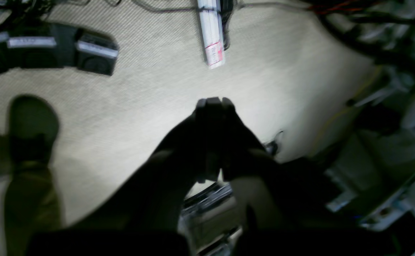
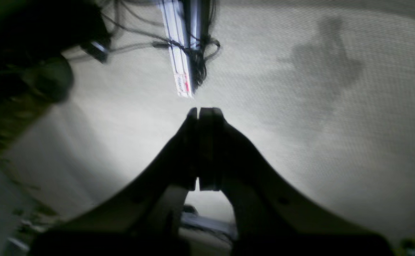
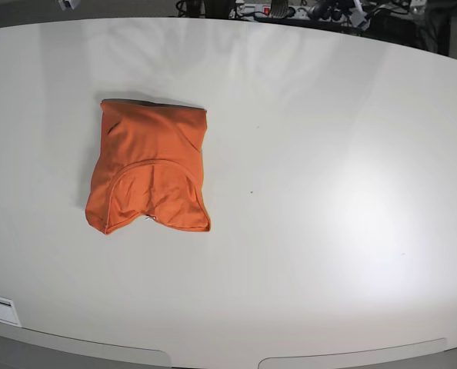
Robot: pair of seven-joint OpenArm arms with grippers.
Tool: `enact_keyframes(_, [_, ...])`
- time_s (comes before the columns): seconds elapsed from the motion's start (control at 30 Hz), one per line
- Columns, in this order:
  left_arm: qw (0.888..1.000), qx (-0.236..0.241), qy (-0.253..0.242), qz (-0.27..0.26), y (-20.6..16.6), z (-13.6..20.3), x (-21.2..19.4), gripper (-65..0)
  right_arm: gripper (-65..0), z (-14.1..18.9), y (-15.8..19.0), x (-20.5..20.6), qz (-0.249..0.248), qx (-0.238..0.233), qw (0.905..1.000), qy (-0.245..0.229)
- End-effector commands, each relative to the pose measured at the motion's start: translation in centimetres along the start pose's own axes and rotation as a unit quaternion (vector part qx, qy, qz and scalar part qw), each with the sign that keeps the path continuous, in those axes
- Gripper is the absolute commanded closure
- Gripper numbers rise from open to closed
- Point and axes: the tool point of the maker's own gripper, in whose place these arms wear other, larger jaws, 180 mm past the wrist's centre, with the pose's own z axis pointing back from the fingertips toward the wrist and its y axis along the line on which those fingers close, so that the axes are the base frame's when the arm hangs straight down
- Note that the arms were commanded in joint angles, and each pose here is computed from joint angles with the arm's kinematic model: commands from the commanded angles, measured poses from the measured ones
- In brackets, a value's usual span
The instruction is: Fold the T-shirt properly
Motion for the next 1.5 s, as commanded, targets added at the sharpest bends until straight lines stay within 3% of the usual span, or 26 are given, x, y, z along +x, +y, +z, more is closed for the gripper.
enact_keyframes(0.0, [1.000,-0.003,-0.009,-0.005,0.0,-0.2,0.4,0.0,0.0,-0.2,-0.4,0.4,0.007,-0.010,0.9999,-0.001])
enact_keyframes(0.2, [0.998,0.001,-0.066,0.015,-1.0,-3.2,4.4,0.0,0.0,-3.3,1.3,3.1,0.056,-0.022,0.9982,0.002])
enact_keyframes(0.4, [0.984,0.102,-0.144,0.034,0.5,-5.5,7.3,0.0,0.0,-5.6,3.8,5.4,0.102,-0.034,0.9942,-0.003])
enact_keyframes(0.6, [0.974,0.139,-0.176,0.043,0.3,-7.6,6.9,0.0,0.0,-7.0,6.0,7.7,0.157,-0.062,0.9840,-0.057])
enact_keyframes(0.73, [0.963,0.178,-0.198,0.048,1.1,-8.4,5.5,0.0,0.0,-8.0,7.2,7.0,0.161,-0.059,0.9820,-0.079])
enact_keyframes(0.83, [0.962,0.193,-0.188,0.052,0.6,-9.5,3.5,0.0,0.0,-8.7,7.7,6.0,0.152,-0.055,0.9839,-0.076])
enact_keyframes(0.97, [0.968,0.179,-0.166,0.055,-1.0,-10.8,2.0,0.0,0.0,-9.6,8.3,3.9,0.136,-0.050,0.9879,-0.054])
enact_keyframes(1.1, [0.967,0.176,-0.161,0.086,-0.9,-10.9,1.6,0.0,0.0,-10.2,9.5,2.3,0.126,-0.040,0.9905,-0.037])
enact_keyframes(1.47, [0.969,0.166,-0.161,0.090,-2.2,-11.7,1.9,0.0,0.0,-10.9,12.0,3.7,0.121,-0.033,0.9907,-0.053])
